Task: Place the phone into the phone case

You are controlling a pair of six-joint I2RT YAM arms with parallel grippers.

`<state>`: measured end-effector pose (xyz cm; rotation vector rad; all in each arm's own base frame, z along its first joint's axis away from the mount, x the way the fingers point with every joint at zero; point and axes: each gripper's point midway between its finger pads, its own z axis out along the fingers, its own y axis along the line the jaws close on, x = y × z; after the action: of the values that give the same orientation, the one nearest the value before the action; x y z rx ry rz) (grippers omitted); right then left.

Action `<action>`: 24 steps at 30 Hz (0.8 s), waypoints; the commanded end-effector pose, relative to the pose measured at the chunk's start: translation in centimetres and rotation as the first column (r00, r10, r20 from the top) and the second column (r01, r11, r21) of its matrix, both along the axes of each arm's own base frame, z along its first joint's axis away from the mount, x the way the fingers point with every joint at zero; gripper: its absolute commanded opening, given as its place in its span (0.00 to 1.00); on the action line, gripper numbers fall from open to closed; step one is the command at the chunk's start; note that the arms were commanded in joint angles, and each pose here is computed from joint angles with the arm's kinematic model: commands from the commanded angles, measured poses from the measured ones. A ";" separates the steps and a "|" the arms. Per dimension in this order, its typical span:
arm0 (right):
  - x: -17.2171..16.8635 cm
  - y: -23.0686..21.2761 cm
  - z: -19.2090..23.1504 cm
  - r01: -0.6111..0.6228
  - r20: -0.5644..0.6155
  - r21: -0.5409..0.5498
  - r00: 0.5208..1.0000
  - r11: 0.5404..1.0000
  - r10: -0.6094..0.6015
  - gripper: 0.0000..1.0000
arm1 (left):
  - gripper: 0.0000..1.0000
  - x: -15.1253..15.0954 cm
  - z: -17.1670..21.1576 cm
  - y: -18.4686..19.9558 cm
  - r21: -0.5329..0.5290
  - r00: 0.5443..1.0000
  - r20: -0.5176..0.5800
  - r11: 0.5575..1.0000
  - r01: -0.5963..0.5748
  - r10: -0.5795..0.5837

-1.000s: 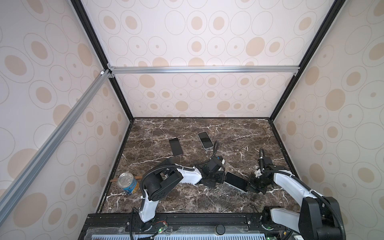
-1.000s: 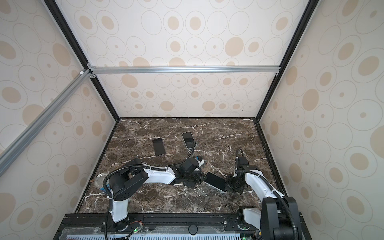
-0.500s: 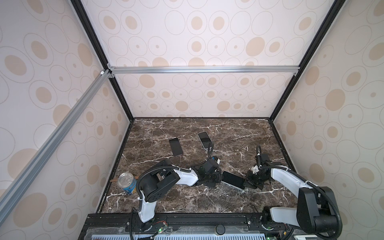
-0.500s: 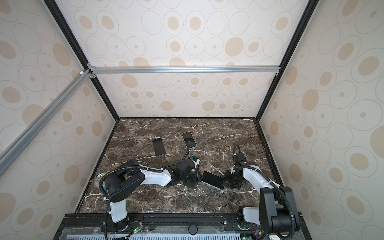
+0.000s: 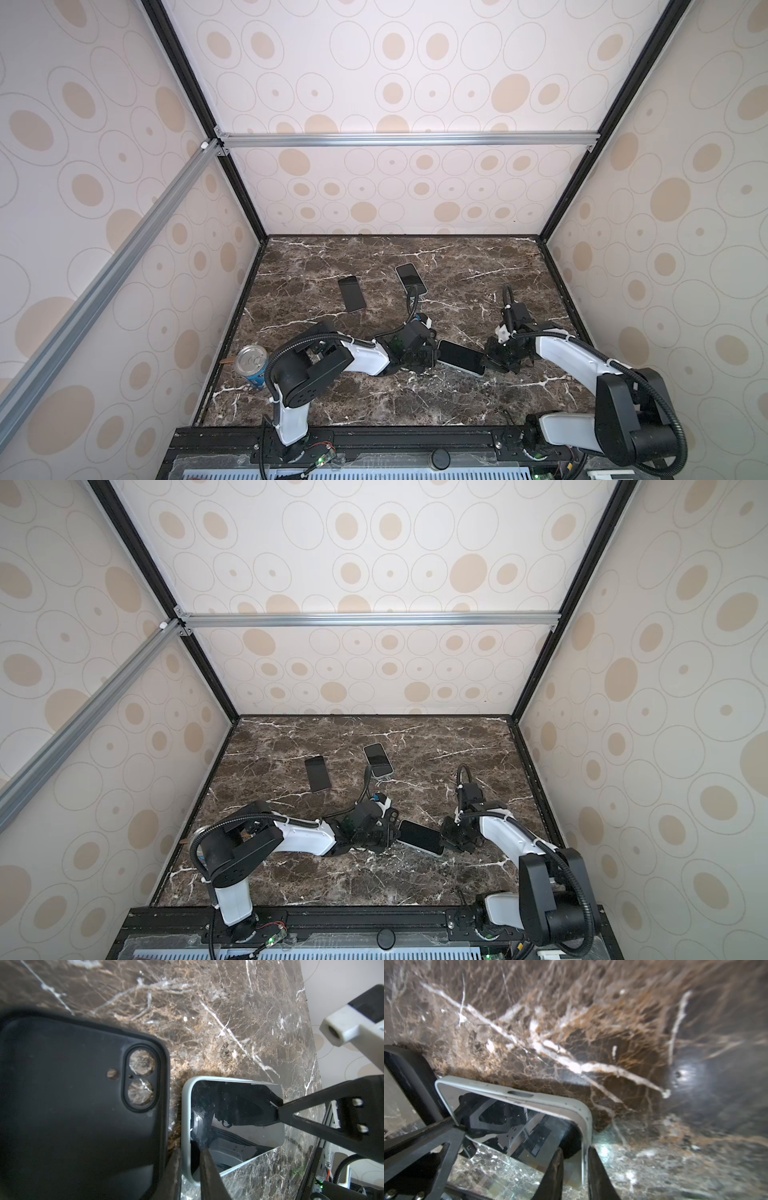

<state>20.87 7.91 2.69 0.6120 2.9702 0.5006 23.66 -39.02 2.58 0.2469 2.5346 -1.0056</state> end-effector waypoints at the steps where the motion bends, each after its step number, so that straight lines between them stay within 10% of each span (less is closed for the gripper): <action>1: -1.1 -1.3 -0.3 0.013 -0.004 -0.076 1.000 0.997 -0.014 0.24 | 0.18 -1.0 -0.8 0.3 0.017 0.999 -0.043 1.000 0.011 -0.010; 24: -5.3 0.2 -1.7 0.000 -0.125 0.001 0.992 1.000 0.000 0.14 | 0.18 -1.0 -0.9 -0.2 0.013 0.998 -0.046 0.999 0.032 -0.032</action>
<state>19.06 8.75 2.61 0.6059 2.9652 0.5767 23.54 -39.09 2.60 0.2510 2.5381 -1.0154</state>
